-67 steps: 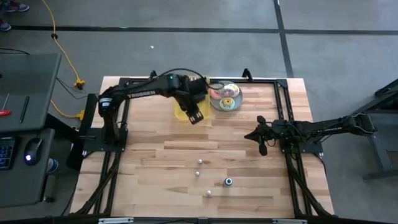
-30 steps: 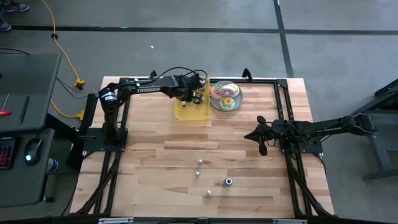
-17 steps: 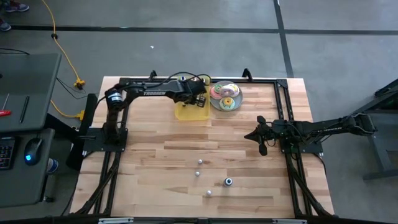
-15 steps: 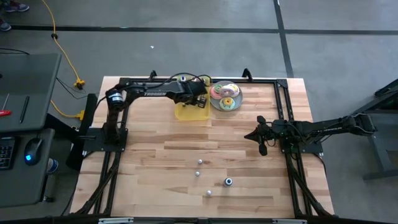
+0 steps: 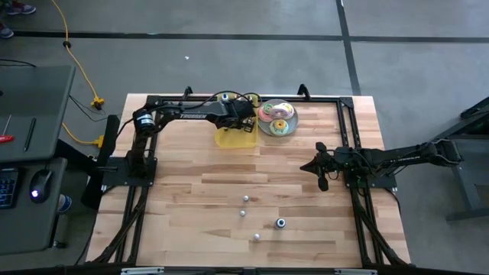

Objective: Pick & Place food coloring
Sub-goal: Put the small brown food coloring bottle into the bin, then put the small orange food coloring bottle into the bin

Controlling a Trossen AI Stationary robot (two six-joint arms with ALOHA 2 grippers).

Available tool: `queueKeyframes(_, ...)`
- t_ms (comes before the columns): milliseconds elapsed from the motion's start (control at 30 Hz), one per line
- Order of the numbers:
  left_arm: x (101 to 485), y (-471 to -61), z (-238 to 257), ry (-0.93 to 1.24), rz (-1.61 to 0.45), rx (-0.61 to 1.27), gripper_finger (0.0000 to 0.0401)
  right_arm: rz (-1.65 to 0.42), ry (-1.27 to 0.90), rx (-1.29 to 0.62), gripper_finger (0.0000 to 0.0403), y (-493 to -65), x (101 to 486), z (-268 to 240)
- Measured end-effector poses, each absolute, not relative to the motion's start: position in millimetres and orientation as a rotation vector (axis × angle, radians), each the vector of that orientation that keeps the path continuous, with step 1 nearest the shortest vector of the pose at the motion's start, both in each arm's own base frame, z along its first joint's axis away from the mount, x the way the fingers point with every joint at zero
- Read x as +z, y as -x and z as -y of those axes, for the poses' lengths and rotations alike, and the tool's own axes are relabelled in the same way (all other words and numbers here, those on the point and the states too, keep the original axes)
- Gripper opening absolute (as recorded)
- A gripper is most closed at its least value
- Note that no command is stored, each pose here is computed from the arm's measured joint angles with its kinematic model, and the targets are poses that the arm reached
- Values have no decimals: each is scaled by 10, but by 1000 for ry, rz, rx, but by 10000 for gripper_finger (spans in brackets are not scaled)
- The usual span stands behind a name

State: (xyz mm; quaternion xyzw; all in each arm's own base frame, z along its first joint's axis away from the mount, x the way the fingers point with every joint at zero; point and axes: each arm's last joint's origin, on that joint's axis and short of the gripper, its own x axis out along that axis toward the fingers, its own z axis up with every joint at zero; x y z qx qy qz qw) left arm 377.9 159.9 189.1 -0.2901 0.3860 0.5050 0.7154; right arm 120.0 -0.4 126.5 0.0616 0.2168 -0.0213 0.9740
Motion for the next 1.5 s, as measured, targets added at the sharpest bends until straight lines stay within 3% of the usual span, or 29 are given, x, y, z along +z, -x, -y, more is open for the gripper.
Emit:
queueKeyframes(500,1793,-3816,-1573,640,-902,1076,42,-438,-124,-43,0,-1200,1265,4)
queueKeyframes(933,1787,-3812,-1565,641,-925,1052,106,-438,-124,-43,0,-1200,1265,3)
queueKeyframes(1500,2022,-3775,-1551,604,-878,1007,109,-437,-124,-43,0,-1201,1265,3)
